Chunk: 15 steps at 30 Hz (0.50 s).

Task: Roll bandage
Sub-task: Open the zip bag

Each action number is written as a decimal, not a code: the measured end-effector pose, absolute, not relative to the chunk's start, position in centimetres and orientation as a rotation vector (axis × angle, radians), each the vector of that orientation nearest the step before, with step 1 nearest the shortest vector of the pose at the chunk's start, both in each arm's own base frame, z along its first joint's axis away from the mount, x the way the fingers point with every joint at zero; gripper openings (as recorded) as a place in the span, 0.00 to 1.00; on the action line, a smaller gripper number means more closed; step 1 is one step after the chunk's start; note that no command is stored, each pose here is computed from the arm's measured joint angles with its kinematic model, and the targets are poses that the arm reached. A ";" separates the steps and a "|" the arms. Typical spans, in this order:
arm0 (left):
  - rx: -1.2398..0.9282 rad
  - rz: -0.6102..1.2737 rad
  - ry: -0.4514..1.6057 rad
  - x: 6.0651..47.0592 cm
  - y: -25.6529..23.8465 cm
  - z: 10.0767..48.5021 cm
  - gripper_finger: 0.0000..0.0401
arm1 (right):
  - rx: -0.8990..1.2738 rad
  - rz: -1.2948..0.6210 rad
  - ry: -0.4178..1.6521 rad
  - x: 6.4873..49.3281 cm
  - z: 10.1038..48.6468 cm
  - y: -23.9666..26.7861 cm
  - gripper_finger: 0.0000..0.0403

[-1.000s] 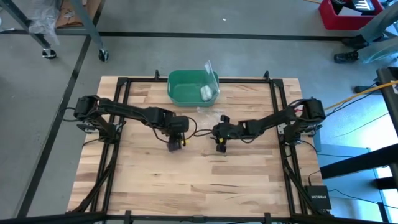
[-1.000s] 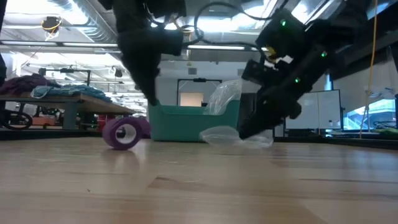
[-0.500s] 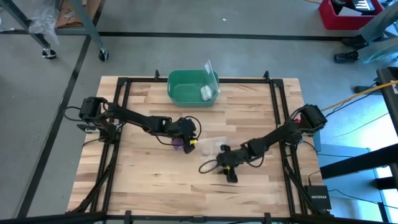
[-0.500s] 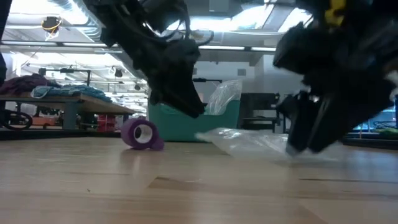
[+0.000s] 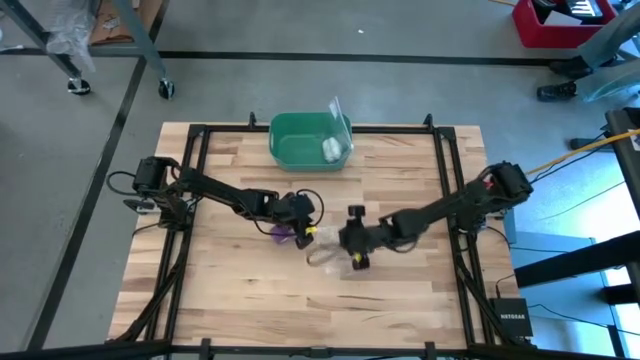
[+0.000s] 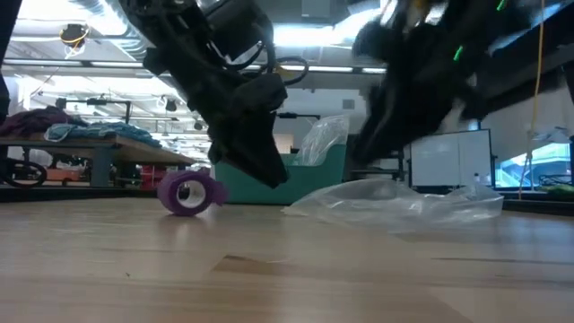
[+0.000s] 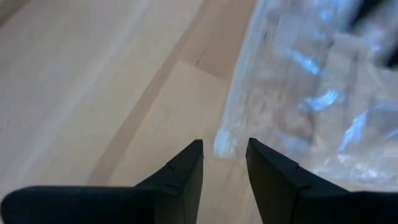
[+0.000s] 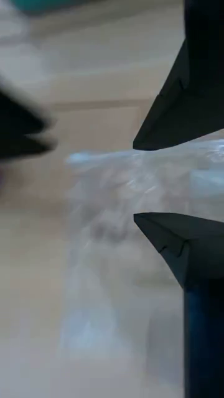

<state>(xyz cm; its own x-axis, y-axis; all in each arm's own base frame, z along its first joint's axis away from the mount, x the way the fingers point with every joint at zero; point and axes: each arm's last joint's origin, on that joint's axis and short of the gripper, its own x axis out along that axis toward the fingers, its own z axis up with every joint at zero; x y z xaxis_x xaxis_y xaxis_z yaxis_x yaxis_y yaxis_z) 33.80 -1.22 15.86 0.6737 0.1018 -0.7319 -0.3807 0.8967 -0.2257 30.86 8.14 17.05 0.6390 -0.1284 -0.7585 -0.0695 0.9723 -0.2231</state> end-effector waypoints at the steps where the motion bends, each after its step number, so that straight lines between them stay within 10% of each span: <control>1: -0.382 0.283 0.799 33.7 -1.2 15.8 0.28 | -0.199 -0.042 0.899 30.8 16.2 7.4 0.44; 15: -0.477 0.211 0.814 33.3 -1.4 14.9 0.28 | 0.020 -0.039 0.828 30.0 9.5 7.7 0.44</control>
